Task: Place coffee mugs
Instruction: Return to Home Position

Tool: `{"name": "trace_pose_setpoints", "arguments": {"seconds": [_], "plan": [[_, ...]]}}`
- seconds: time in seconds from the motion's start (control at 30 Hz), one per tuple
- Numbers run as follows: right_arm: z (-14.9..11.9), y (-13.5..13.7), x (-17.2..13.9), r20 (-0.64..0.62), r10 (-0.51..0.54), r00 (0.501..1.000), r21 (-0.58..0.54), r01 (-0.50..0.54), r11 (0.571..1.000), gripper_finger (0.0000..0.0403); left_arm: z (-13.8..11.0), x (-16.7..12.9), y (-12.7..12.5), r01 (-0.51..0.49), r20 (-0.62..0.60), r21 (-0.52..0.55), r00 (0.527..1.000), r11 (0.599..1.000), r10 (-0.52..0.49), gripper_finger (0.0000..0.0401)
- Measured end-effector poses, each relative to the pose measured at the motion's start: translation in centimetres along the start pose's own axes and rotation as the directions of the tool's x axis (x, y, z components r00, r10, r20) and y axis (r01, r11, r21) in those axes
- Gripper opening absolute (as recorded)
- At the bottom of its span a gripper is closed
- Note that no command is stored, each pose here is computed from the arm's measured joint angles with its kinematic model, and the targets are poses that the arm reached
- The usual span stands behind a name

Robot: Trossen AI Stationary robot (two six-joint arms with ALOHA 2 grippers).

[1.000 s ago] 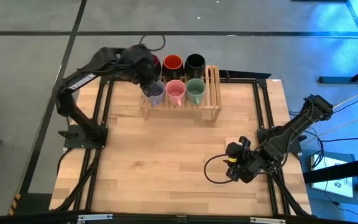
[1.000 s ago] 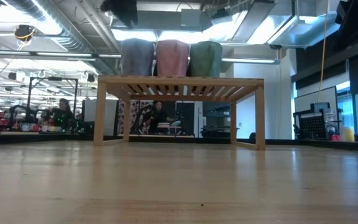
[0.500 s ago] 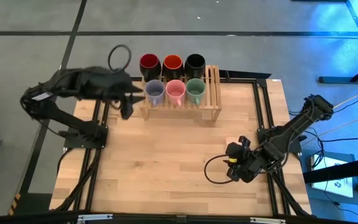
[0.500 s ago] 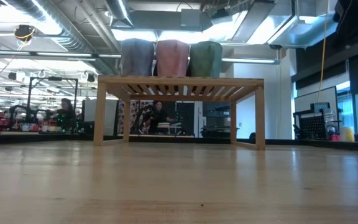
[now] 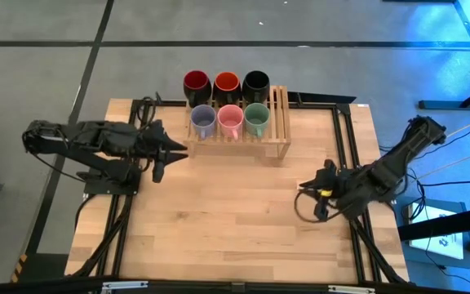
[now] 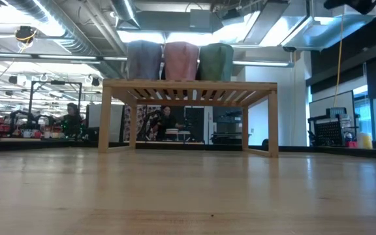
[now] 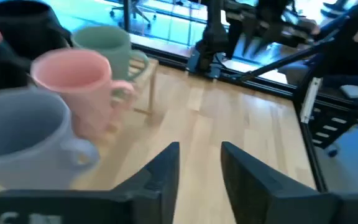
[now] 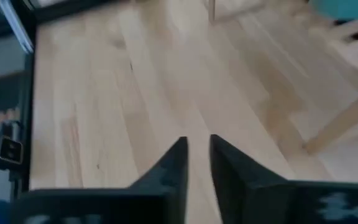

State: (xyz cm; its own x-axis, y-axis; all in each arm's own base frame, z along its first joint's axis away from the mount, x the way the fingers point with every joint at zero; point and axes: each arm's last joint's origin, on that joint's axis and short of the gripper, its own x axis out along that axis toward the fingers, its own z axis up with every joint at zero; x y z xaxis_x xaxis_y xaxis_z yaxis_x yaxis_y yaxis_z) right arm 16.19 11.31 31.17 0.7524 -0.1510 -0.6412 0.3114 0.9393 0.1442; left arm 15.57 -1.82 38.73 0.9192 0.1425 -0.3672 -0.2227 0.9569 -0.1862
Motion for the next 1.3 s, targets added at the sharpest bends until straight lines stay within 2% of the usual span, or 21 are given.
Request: {"name": "trace_pose_setpoints", "arguments": {"seconds": [0.13,0.23,0.33,0.43,0.53,0.73,0.8,0.9,1.0,1.1,1.2,1.3], "plan": [[-1.0,-2.4,-0.9,0.119,0.070,0.990,0.030,-0.075,0.997,0.0009,-2.3,0.2,0.5,0.062,0.043,-0.021,0.997,0.998,-0.061,0.0071],[-2.1,-4.6,-1.1,0.215,0.144,0.966,0.061,-0.160,0.985,0.0013,-3.8,0.3,1.0,0.101,0.078,-0.030,0.992,0.994,-0.099,0.0037],[-3.0,-6.5,-0.8,0.316,0.233,0.920,0.083,-0.272,0.959,0.0013,-5.6,0.5,1.5,0.117,0.093,-0.033,0.989,0.993,-0.114,0.0009],[-3.9,-8.1,-0.2,0.410,0.311,0.858,0.051,-0.362,0.931,0.0003,-7.4,0.8,2.0,0.107,0.085,-0.037,0.991,0.994,-0.103,0.0005],[-5.0,-9.5,0.6,0.456,0.371,0.809,0.032,-0.431,0.902,0.0007,-8.8,1.2,2.5,0.051,0.067,-0.099,0.997,0.994,-0.044,0.0016],[-6.9,-11.5,1.1,0.486,0.337,0.806,0.109,-0.439,0.892,0.0014,-9.5,1.6,2.7,0.010,0.077,-0.114,0.997,0.993,-0.002,0.0029],[-7.3,-11.6,1.3,0.496,0.343,0.797,0.070,-0.431,0.900,0.0014,-9.9,1.9,2.7,0.027,0.080,-0.092,0.997,0.995,-0.019,0.0029],[-7.8,-11.7,1.7,0.537,0.359,0.763,-0.037,-0.404,0.914,0.0014,-11.0,2.8,2.5,0.090,0.106,0.008,0.990,0.996,-0.091,0.0029],[-8.5,-12.0,2.5,0.564,0.339,0.753,-0.072,-0.364,0.929,0.0014,-12.5,3.3,2.9,0.093,0.185,0.021,0.978,0.995,-0.095,0.0030],[-9.4,-12.1,3.1,0.559,0.374,0.740,-0.124,-0.372,0.920,0.0014,-14.3,3.5,3.2,0.163,0.220,0.059,0.960,0.985,-0.172,0.0030],[-10.2,-12.2,3.7,0.557,0.372,0.742,-0.127,-0.367,0.921,0.0015,-15.5,3.3,3.5,0.210,0.246,0.080,0.943,0.974,-0.223,0.0030],[-10.6,-12.3,4.1,0.594,0.377,0.710,-0.150,-0.363,0.920,0.0015,-16.5,3.1,4.0,0.215,0.265,0.080,0.937,0.973,-0.229,0.0030]]}}
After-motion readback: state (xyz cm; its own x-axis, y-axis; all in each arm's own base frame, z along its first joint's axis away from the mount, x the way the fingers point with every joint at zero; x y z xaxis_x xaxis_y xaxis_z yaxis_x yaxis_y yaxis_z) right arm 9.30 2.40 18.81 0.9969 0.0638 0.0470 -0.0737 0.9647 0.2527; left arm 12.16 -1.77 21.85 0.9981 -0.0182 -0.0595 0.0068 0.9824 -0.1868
